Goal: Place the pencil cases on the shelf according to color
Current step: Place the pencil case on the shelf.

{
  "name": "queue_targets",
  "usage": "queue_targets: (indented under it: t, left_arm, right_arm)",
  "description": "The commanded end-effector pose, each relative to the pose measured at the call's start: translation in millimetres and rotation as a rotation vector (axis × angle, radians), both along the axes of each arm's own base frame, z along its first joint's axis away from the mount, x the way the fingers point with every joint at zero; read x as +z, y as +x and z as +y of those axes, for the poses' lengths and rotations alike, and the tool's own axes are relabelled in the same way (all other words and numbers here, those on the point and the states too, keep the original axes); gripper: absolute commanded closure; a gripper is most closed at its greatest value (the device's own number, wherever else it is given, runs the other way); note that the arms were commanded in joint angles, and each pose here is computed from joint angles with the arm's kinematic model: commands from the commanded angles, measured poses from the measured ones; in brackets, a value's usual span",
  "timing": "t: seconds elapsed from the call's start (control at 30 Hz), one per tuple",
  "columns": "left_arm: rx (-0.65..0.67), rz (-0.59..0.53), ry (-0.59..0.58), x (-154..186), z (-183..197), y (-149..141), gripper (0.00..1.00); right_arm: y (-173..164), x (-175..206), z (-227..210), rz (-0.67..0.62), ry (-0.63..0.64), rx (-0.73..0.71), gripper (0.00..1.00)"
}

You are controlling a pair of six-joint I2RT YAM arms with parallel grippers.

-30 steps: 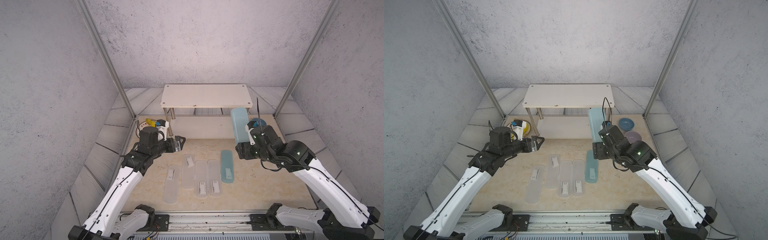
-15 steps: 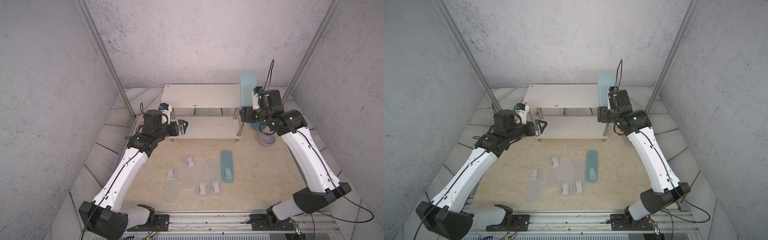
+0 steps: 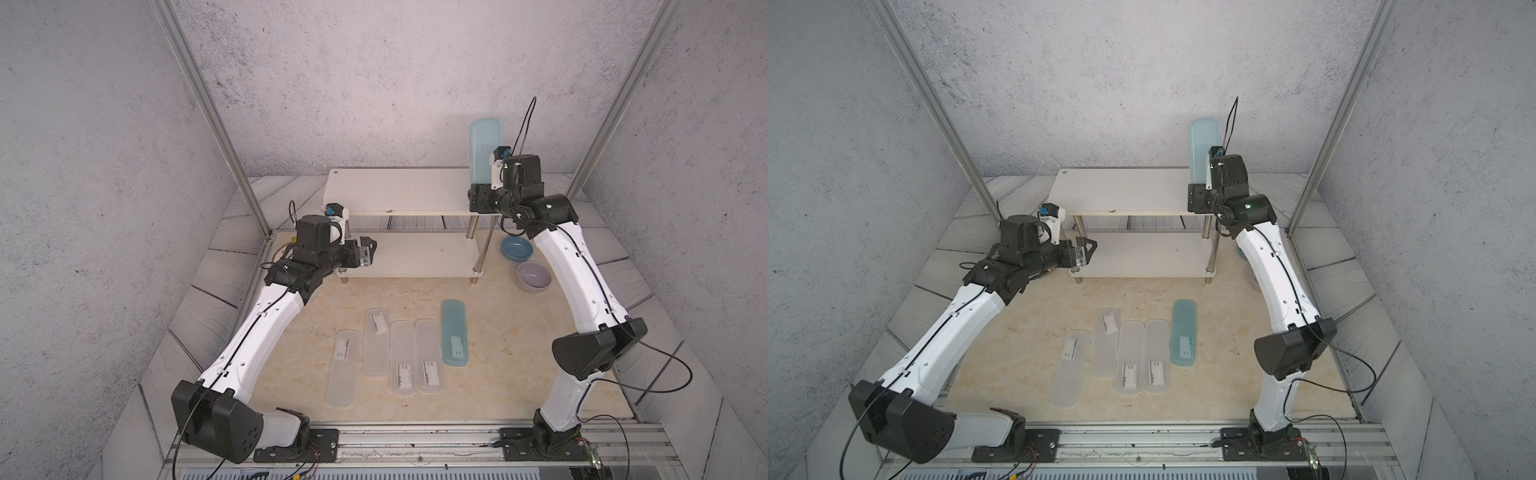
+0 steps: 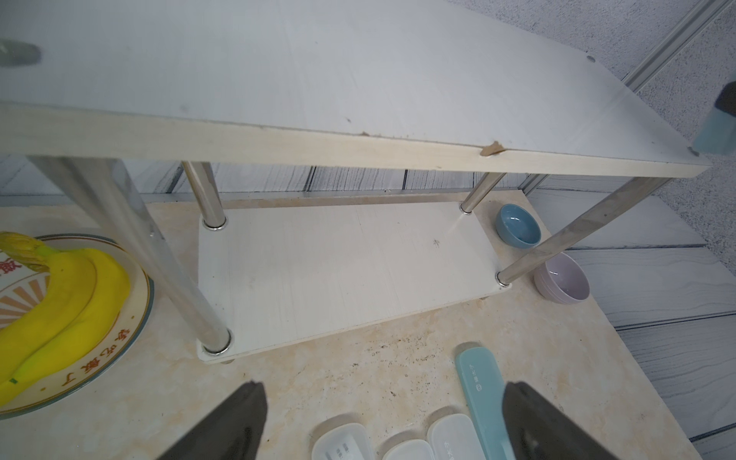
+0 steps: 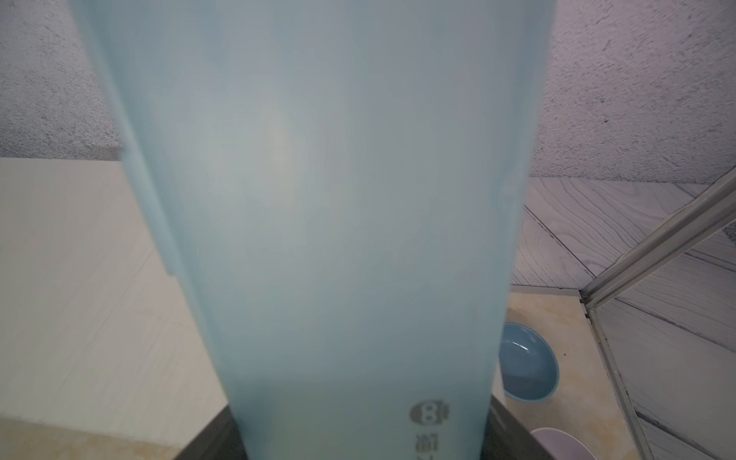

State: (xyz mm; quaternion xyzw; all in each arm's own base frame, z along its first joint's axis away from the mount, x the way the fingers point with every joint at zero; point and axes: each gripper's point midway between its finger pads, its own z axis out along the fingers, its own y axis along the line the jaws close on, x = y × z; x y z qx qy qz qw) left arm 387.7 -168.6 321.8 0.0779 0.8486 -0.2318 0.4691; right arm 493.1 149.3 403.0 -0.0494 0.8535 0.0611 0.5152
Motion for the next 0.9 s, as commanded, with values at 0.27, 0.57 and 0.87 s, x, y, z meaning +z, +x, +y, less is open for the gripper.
queue_targets:
  t: [0.27, 0.57, 0.87]
  left_arm:
    - [-0.009, -0.041, 0.013, 4.8, 5.5, -8.0, 0.01]
    - [-0.013, -0.044, -0.004, 7.7, 4.0, -8.1, 0.01]
    - [-0.006, -0.043, -0.009, 8.4, 4.7, -7.9, 0.01]
  right_arm:
    - [-6.0, -1.8, -0.9, 0.057, 0.080, -0.034, 0.26]
    - [-14.4, -8.8, -2.2, 0.089, 0.084, -0.033, 0.26]
    - [-20.3, -7.2, 2.1, 0.098, 0.109, -0.010, 0.25]
